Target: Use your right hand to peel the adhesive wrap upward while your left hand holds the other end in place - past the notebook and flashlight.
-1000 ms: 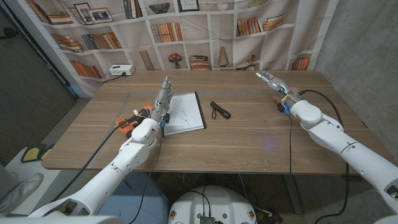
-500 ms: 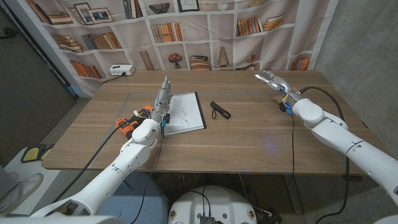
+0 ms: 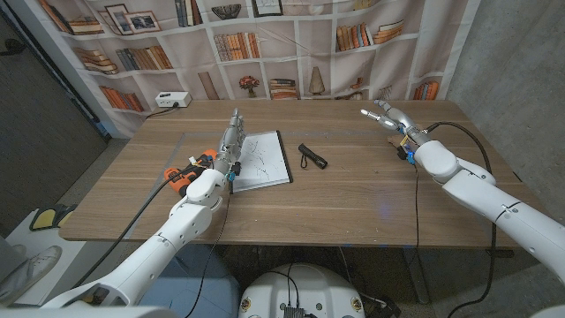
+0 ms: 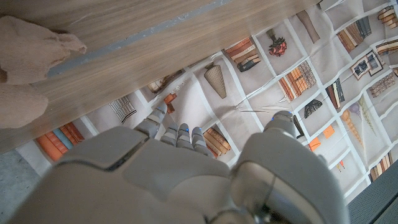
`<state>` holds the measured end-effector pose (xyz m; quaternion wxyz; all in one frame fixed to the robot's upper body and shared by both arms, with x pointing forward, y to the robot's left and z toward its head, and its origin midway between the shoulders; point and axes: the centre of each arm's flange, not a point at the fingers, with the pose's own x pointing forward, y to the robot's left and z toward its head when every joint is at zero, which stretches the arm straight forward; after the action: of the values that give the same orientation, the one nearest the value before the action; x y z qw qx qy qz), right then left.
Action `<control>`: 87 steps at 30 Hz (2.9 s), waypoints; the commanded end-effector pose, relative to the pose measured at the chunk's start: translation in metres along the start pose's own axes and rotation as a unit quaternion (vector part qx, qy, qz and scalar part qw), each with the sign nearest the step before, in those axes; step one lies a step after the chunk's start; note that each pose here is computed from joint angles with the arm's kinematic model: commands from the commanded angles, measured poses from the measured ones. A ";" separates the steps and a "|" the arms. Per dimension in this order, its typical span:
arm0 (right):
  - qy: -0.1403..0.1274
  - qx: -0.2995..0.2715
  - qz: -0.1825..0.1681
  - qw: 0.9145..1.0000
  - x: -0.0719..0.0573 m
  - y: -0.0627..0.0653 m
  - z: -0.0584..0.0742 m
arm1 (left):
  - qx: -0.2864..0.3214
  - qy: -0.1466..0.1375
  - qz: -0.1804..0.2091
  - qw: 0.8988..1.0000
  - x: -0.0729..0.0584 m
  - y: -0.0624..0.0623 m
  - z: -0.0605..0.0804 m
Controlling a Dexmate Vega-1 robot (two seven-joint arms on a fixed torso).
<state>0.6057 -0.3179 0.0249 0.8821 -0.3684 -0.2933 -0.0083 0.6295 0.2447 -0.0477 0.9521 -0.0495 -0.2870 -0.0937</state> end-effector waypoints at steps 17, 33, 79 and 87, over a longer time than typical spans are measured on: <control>0.018 -0.069 -0.015 0.997 0.000 -0.002 0.007 | -0.002 0.006 -0.002 1.000 -0.003 0.001 -0.003; 0.029 -0.100 -0.034 0.994 -0.001 -0.007 0.004 | 0.001 0.007 -0.007 1.000 0.001 0.001 -0.001; 0.060 -0.198 -0.045 0.977 0.002 -0.012 0.006 | 0.011 -0.005 -0.007 1.000 0.008 0.004 0.007; 0.069 -0.215 -0.047 0.973 -0.001 -0.011 0.004 | 0.012 -0.004 -0.006 1.000 0.005 0.004 0.007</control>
<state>0.6014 -0.3225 0.0376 0.8082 -0.5187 -0.2495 -0.1246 0.6337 0.2472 -0.0379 0.9507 -0.0363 -0.2914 -0.0998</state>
